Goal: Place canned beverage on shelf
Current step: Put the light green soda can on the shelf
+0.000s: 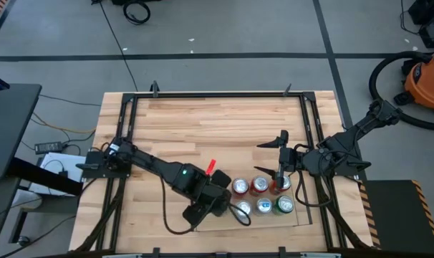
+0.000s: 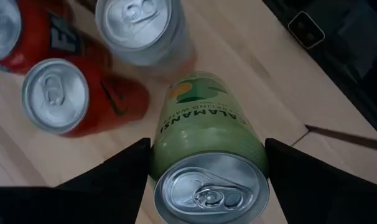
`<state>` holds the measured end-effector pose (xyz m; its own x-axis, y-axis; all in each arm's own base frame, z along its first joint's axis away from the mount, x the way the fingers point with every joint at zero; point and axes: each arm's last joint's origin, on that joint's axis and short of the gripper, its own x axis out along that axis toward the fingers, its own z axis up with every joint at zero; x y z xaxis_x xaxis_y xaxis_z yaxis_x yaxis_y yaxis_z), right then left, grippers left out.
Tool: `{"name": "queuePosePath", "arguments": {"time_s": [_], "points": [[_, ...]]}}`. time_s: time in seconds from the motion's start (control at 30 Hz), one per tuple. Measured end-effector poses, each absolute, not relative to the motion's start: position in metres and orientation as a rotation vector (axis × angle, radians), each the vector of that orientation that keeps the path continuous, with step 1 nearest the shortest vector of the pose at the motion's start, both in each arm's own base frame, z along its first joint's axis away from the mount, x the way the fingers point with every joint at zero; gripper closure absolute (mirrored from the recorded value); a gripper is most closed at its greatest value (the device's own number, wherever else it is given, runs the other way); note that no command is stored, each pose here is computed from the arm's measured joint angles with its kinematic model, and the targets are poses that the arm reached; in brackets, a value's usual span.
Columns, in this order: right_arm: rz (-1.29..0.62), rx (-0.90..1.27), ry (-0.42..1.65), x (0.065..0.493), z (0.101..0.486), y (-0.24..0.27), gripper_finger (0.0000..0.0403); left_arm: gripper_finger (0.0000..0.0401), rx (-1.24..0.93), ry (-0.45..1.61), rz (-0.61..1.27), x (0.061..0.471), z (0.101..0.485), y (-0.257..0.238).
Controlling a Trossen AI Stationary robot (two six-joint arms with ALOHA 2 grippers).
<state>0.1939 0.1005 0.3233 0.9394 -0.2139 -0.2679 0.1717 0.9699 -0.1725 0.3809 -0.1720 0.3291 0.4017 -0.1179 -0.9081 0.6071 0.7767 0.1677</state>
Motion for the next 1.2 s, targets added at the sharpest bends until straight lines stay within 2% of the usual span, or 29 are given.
{"name": "queuePosePath", "arguments": {"time_s": [0.33,0.83,1.2], "points": [[-0.198,-0.145,0.286,0.194,0.324,0.101,0.0055,0.0106,0.529,1.148,-0.492,0.392,0.298,-0.185],[-0.198,-0.146,0.287,0.194,0.324,0.101,0.0055,0.0097,0.686,1.117,-0.583,0.387,0.295,-0.2],[-0.198,-0.146,0.287,0.194,0.324,0.1,0.0055,0.0084,0.685,1.122,-0.571,0.386,0.294,-0.201]]}}
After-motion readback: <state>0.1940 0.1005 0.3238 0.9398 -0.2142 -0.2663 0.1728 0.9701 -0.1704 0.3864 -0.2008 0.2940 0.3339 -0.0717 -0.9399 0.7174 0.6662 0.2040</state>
